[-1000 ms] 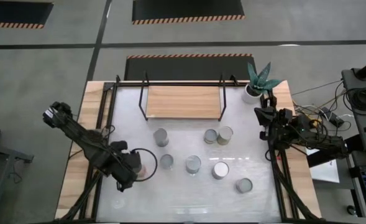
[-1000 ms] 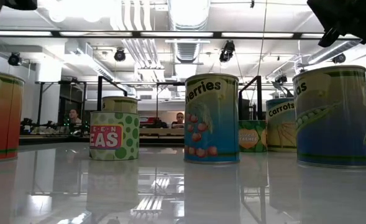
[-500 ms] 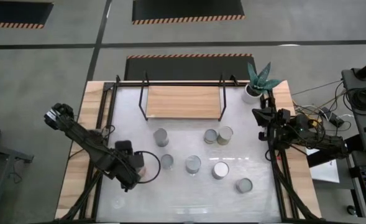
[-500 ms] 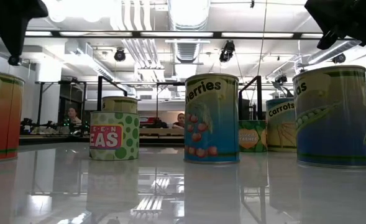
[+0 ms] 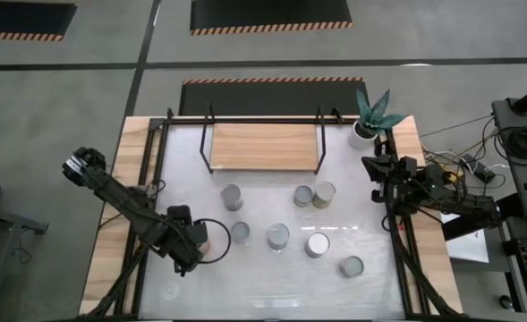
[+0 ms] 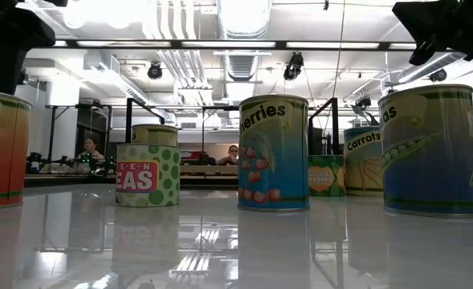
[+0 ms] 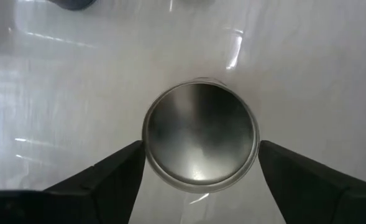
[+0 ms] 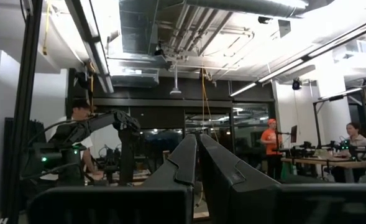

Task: Pick and place cans onto a shelf
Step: Put the canned pineapple on the shelf

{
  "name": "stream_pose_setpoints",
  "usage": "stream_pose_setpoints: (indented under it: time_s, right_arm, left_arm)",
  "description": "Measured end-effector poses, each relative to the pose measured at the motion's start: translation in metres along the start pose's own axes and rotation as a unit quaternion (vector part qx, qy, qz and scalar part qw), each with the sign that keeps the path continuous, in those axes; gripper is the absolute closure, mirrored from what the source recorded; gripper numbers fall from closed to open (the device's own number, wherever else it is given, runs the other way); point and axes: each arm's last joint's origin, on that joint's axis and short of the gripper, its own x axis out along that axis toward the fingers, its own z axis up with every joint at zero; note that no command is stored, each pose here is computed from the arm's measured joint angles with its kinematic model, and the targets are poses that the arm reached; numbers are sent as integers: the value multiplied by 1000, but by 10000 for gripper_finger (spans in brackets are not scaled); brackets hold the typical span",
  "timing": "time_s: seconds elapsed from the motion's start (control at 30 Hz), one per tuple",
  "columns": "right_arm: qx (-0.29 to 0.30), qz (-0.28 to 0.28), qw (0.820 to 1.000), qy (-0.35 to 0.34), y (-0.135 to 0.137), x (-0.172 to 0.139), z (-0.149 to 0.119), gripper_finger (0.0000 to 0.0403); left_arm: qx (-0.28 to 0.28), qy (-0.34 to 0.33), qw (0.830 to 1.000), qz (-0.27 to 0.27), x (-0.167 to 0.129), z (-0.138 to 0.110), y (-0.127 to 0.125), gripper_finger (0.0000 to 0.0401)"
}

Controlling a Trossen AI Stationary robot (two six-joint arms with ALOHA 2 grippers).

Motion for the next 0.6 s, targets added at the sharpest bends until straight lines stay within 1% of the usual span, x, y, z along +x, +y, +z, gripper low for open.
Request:
stream_pose_setpoints:
  time_s: [0.17,0.37,0.6]
  right_arm:
    - [0,0,1000,0,0,0,0,394]
    - [0,0,1000,1,0,0,0,394]
    - [0,0,1000,1,0,0,0,394]
  left_arm:
    - [3,-6,1000,-20,-3,2,-4,112]
    - [5,-3,1000,-17,-3,1,-3,124]
    - [-5,7,1000,-12,-3,0,-2,124]
